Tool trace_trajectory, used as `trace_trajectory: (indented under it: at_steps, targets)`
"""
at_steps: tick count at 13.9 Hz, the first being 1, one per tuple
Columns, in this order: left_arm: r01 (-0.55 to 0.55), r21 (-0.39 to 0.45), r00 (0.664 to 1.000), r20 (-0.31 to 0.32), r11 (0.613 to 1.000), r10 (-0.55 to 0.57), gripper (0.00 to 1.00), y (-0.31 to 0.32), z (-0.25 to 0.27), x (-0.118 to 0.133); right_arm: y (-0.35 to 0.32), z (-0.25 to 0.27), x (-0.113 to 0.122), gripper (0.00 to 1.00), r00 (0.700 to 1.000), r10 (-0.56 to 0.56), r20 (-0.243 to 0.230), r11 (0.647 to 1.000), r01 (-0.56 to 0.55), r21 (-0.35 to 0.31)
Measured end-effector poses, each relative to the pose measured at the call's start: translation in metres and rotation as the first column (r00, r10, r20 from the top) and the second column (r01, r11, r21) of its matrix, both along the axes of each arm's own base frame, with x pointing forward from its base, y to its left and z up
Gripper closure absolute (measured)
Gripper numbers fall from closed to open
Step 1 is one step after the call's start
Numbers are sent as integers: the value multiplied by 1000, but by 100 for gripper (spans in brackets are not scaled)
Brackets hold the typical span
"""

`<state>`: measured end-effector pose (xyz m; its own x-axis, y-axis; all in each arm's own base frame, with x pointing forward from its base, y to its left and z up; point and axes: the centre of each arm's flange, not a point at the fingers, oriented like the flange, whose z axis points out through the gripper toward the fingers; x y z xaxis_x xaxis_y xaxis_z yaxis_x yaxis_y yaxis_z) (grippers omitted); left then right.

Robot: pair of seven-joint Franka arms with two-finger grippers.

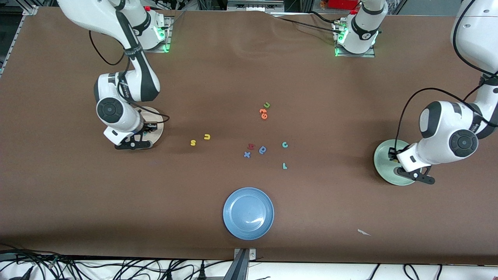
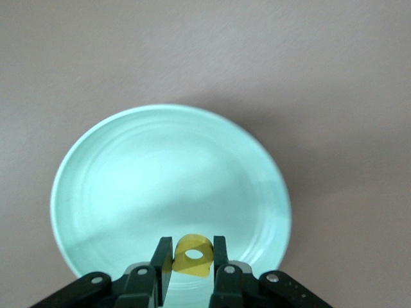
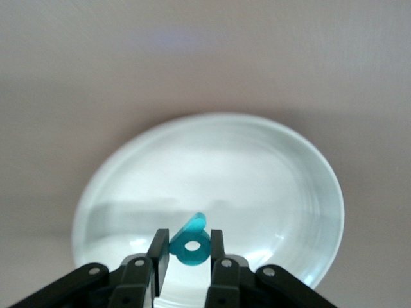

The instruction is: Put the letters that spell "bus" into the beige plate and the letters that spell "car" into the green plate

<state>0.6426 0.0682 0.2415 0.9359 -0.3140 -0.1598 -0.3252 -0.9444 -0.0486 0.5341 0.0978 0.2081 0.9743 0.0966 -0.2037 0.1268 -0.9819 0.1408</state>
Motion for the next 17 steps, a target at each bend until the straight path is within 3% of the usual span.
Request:
trace_trajectory:
  at_steps: [3,7,8,10,14,15,17]
  targets:
    - [26,17,1000,-15,1000,-26,45,1,-15,-2,1,-4,-5,44,1000,10,12,1000,-10,5]
    - [-11,-19,1000,20,1000,11,5,-47,-2,7,41,50,25,3,992,-58,115,998,53,45]
    - [-47,-35,999,26,998,48,0,-75,1,8,61,59,30,1,986,-91,141,995,83,58]
    - [-126,-47,991,29,991,128,0,-148,3,3,106,62,35,2,976,-137,167,989,125,85]
    - [-264,-58,964,19,963,265,0,-274,2,-25,167,13,36,44,964,-215,156,972,194,135]
    - [-292,-69,955,31,954,294,0,-294,0,-30,172,-2,34,51,963,-219,155,971,200,134]
    - [-356,-103,930,54,929,362,0,-332,-10,-41,174,-22,33,54,963,-220,157,971,201,129]
